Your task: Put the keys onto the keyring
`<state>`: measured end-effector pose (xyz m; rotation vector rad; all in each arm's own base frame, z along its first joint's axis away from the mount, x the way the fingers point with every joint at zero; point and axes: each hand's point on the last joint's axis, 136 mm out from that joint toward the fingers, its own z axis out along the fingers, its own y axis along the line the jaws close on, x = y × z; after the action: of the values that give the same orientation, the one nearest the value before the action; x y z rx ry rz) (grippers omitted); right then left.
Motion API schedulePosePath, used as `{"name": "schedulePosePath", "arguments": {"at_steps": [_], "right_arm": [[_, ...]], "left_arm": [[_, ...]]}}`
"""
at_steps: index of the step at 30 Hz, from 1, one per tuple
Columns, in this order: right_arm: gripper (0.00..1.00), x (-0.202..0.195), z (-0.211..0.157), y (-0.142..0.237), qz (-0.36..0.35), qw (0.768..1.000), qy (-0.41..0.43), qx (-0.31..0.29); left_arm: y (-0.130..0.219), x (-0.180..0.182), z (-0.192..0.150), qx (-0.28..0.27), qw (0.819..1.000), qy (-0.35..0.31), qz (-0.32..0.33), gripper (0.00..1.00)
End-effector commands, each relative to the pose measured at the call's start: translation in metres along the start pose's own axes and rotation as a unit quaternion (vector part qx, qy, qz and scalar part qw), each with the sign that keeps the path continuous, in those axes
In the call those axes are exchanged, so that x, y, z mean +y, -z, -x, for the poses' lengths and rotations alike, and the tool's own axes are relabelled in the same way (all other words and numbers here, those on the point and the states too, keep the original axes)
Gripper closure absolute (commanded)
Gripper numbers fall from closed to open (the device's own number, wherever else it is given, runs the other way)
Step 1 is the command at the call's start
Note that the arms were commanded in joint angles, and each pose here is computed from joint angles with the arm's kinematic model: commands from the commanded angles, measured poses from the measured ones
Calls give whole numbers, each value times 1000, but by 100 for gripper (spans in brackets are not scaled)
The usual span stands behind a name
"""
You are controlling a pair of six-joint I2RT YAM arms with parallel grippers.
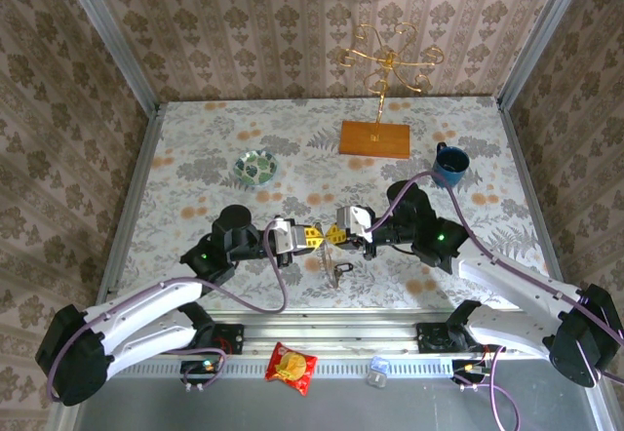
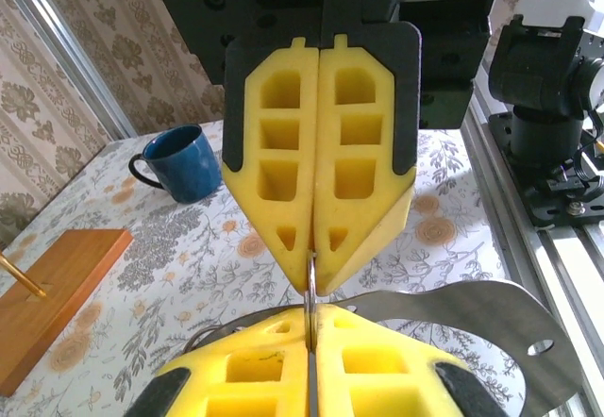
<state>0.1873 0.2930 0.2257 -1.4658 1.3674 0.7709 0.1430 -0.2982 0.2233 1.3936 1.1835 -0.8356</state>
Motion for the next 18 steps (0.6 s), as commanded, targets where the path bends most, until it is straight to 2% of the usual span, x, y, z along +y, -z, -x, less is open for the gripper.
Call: {"name": "schedulePosePath", "arguments": {"at_steps": [1,5,8,10,12,15,18], "right_arm": [[100,4,11,1,17,1000,12,0],[100,7,10,2,23,1000,14,11],[99,4,11,1,15,1000,12,6],[81,2,12,0,6,1000,10,-5],[76,1,14,0,0,1000,10,-17],[77,0,16,-1,-1,1000,7,-24],[84,0,15,-2,2,1000,4,-24]], "left_arm": [[2,9,5,12,1000,-17,18,92],[1,11,6,10,1000,-19,23,100],[0,11,9,-4,1000,-16,22,100],[-1,10,11,-15,1000,-13,19,100],[-2,8,12,-24,1000,-9,14,100],[-3,6,13,-33,999,-5,10,100],[-3,5,14,-40,999,-5,7,100]]}}
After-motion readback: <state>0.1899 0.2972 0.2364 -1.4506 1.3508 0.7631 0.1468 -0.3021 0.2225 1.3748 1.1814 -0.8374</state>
